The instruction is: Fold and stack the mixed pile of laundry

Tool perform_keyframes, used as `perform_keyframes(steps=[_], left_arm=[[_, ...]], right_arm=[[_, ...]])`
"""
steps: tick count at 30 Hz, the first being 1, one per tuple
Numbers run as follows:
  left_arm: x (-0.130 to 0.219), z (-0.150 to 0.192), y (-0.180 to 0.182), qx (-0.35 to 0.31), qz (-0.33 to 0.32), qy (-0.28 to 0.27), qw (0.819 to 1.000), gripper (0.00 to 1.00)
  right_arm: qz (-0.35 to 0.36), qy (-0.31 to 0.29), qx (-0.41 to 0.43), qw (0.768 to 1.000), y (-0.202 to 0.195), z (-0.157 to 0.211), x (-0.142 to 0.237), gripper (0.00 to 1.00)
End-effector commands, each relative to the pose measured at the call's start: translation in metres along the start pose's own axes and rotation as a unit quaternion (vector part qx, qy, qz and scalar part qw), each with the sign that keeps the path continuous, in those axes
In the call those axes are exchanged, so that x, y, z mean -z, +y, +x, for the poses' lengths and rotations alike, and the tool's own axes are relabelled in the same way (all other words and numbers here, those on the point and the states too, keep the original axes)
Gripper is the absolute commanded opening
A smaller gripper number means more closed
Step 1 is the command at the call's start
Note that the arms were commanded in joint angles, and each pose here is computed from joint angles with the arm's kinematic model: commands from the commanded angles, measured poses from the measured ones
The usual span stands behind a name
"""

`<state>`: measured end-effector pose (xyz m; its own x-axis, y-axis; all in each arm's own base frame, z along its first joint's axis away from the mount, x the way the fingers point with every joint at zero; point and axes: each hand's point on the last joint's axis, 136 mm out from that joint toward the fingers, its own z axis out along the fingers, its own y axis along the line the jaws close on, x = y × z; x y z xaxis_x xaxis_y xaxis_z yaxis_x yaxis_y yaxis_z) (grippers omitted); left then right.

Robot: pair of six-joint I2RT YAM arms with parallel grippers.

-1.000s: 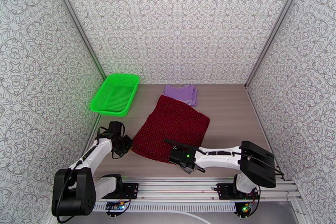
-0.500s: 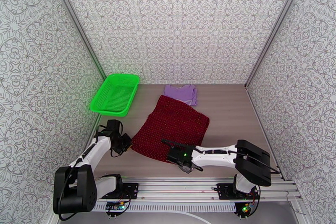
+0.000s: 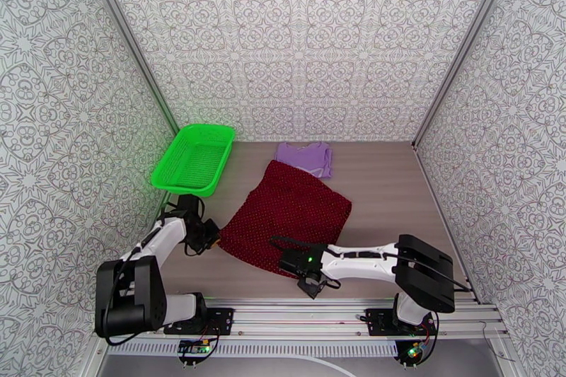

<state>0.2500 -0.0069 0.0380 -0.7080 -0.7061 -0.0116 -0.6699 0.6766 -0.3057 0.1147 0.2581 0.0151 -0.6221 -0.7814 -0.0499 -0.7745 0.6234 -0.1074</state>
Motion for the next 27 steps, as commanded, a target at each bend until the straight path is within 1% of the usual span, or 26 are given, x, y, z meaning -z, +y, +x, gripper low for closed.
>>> perform_keyframes(steps=[1,3,7,9,11,12,14,16,18,20,23,25,27], left_arm=[[0.006,-0.012,-0.005,-0.011,0.003,-0.014,1.0,0.0],[0.007,-0.011,-0.005,-0.011,0.005,-0.013,1.0,0.0],[0.01,-0.007,-0.005,-0.012,0.01,-0.013,1.0,0.0],[0.014,-0.002,-0.009,-0.014,0.026,-0.007,1.0,0.0],[0.02,0.003,-0.011,-0.015,0.035,-0.007,0.999,0.0],[0.023,0.006,-0.011,-0.016,0.04,-0.007,0.999,0.0],[0.03,0.011,-0.013,-0.019,0.05,-0.009,0.999,0.0],[0.037,0.018,-0.012,-0.025,0.055,-0.007,0.998,0.0],[0.045,0.027,-0.009,-0.031,0.054,-0.009,0.998,0.0],[0.053,0.033,-0.013,-0.035,0.063,-0.015,0.997,0.0],[0.064,0.042,-0.017,-0.022,0.08,-0.016,0.996,0.0],[0.071,0.044,-0.02,-0.016,0.094,-0.027,0.995,0.0],[0.081,0.046,-0.021,-0.015,0.098,-0.033,0.995,0.0]], right_arm=[[-0.001,0.008,0.006,1.0,0.005,-0.006,-0.003,0.5],[0.011,0.015,0.0,1.0,0.003,-0.009,-0.009,0.45],[0.035,0.026,-0.018,0.999,-0.002,-0.01,-0.023,0.29],[0.055,0.027,-0.029,0.998,-0.007,-0.01,-0.028,0.22],[0.069,0.026,-0.037,0.997,-0.012,-0.01,-0.03,0.11],[0.073,0.024,-0.04,0.996,-0.014,-0.01,-0.029,0.01],[0.067,0.015,-0.046,0.997,-0.013,-0.011,-0.022,0.0],[0.045,0.0,-0.043,0.998,-0.006,-0.013,-0.01,0.0],[-0.001,-0.016,-0.029,0.999,0.009,-0.015,0.006,0.0],[-0.052,-0.028,-0.015,0.998,0.027,-0.015,0.022,0.0],[-0.118,-0.047,-0.004,0.992,0.048,-0.013,0.045,0.0],[-0.144,-0.062,-0.006,0.988,0.053,-0.012,0.061,0.0],[-0.149,-0.083,-0.016,0.985,0.05,-0.012,0.077,0.0]])
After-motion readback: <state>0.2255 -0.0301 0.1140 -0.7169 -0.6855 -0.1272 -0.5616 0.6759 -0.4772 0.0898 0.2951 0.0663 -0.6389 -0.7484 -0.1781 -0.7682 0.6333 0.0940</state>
